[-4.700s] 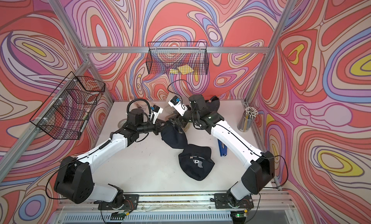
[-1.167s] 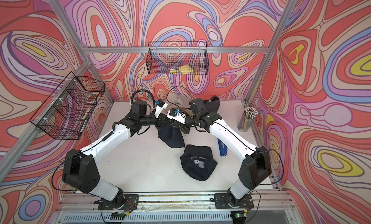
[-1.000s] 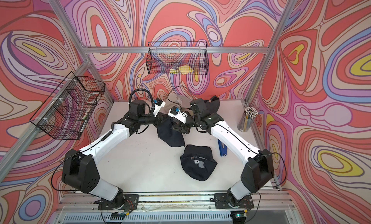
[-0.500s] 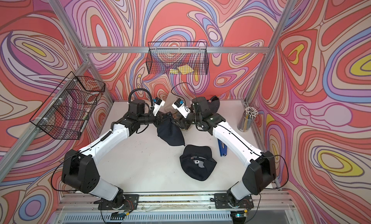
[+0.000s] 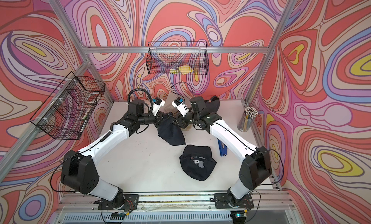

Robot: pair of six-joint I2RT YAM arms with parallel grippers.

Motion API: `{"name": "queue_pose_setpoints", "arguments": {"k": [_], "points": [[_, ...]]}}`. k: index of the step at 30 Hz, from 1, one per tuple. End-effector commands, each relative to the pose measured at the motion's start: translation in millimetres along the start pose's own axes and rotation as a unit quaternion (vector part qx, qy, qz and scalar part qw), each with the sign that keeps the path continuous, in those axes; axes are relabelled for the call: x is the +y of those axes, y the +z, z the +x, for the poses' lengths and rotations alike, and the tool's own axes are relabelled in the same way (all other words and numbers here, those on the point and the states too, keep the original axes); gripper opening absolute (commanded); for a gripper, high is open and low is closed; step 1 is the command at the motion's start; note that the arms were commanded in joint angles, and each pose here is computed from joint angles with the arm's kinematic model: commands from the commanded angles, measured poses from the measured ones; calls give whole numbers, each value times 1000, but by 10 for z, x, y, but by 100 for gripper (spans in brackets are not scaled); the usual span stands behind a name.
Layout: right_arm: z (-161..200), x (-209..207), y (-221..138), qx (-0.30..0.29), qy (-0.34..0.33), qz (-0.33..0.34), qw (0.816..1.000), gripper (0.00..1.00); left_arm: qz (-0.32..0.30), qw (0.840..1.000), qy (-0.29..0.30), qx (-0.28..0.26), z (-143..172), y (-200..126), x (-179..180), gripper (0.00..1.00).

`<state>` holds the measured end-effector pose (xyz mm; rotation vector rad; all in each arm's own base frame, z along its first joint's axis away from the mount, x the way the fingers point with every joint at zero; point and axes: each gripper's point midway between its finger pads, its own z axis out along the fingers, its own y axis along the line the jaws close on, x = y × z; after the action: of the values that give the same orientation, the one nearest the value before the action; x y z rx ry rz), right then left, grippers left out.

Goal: Open the adjustable buckle of the baseball cap
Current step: Pull the adjustable strap on the baseball cap.

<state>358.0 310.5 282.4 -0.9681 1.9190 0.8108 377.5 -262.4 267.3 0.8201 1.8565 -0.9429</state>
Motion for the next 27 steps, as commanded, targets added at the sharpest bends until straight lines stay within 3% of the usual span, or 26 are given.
{"name": "queue_pose_setpoints", "arguments": {"k": [1,10,14,17,20,24,27], "points": [[-50,-4,20,-10,3,-7,1000,44,17,999,16,-26,-148,-81,-118,0],[-21,1,63,-6,0,-16,1000,33,24,999,14,-31,-172,-91,-147,0],[-46,9,59,-11,-5,-18,1000,12,22,999,13,-29,-151,-88,-139,0],[-71,18,55,-17,-5,-20,1000,0,18,999,13,-27,-128,-90,-128,19],[-89,43,43,-20,-9,-26,999,0,-3,999,25,-21,-89,-113,-79,43],[-74,40,35,-17,-16,-27,999,0,-71,995,57,-26,8,-231,100,55],[-53,64,37,-14,-23,-34,999,0,-76,994,72,-44,7,-318,107,59]]}}
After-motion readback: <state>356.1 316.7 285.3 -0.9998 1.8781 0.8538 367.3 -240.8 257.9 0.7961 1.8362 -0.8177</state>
